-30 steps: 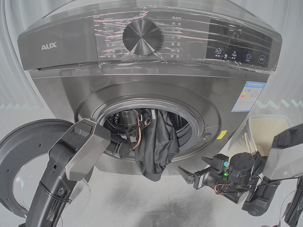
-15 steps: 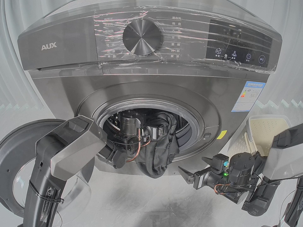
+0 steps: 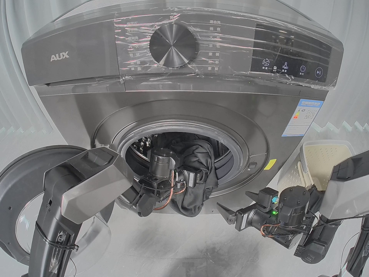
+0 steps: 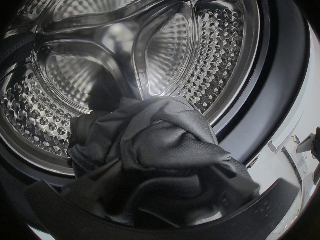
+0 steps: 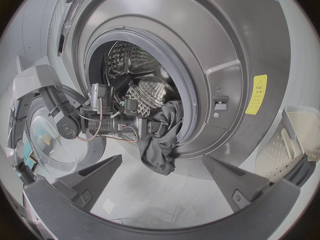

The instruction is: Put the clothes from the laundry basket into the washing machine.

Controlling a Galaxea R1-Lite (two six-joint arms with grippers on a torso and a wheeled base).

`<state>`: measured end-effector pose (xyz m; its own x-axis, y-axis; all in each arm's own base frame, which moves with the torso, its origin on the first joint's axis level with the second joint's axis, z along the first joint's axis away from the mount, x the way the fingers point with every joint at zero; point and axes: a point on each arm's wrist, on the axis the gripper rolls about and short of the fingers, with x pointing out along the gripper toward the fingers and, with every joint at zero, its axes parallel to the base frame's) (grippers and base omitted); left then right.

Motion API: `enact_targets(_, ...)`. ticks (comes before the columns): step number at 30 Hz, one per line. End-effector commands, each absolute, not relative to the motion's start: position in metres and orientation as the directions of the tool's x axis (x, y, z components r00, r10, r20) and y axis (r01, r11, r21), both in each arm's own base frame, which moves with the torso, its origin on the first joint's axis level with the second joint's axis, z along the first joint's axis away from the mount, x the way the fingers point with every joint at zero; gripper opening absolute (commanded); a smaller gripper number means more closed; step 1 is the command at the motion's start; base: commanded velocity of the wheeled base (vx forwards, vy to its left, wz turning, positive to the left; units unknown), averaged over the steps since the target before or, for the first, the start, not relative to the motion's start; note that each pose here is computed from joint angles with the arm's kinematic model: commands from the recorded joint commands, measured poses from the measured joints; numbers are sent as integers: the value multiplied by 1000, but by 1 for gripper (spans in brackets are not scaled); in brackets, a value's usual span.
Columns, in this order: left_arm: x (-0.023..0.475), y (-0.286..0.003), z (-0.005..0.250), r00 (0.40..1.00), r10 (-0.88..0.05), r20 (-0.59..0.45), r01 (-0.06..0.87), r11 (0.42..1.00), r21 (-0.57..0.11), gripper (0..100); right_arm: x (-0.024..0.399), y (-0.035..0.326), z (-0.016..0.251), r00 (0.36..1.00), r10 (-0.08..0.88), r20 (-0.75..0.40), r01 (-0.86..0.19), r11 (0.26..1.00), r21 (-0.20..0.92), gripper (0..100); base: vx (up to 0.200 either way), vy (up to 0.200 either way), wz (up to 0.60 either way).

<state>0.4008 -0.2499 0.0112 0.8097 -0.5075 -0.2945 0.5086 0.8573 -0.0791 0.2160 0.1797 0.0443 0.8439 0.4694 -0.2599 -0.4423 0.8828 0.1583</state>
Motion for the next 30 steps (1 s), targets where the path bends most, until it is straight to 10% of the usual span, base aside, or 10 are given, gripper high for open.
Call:
enact_targets(1,402,-251,2,806,-505,-308,508,858,-78,0,216,180,44,843,470,-260,-443,882,158,100,0,0,0)
enact_targets(7,405,-252,6,816,-501,-289,501,862,-79,0,216,180,44,843,470,-262,-443,883,158,100,0,0,0)
enact_targets(14,454,-248,63,932,-363,-5,361,928,-97,0,214,181,44,840,476,-260,-450,879,158,100,0,0,0)
enact_targets(23,468,-232,70,955,-296,30,297,949,-102,0,214,181,44,839,476,-263,-449,879,157,100,0,0,0)
enact_targets(24,468,-232,70,955,-296,32,298,949,-102,100,214,181,44,839,476,-263,-449,879,157,100,0,0,0)
enact_targets(30,463,-237,69,951,-308,24,308,945,-108,100,214,181,43,839,476,-263,-449,879,157,100,0,0,0)
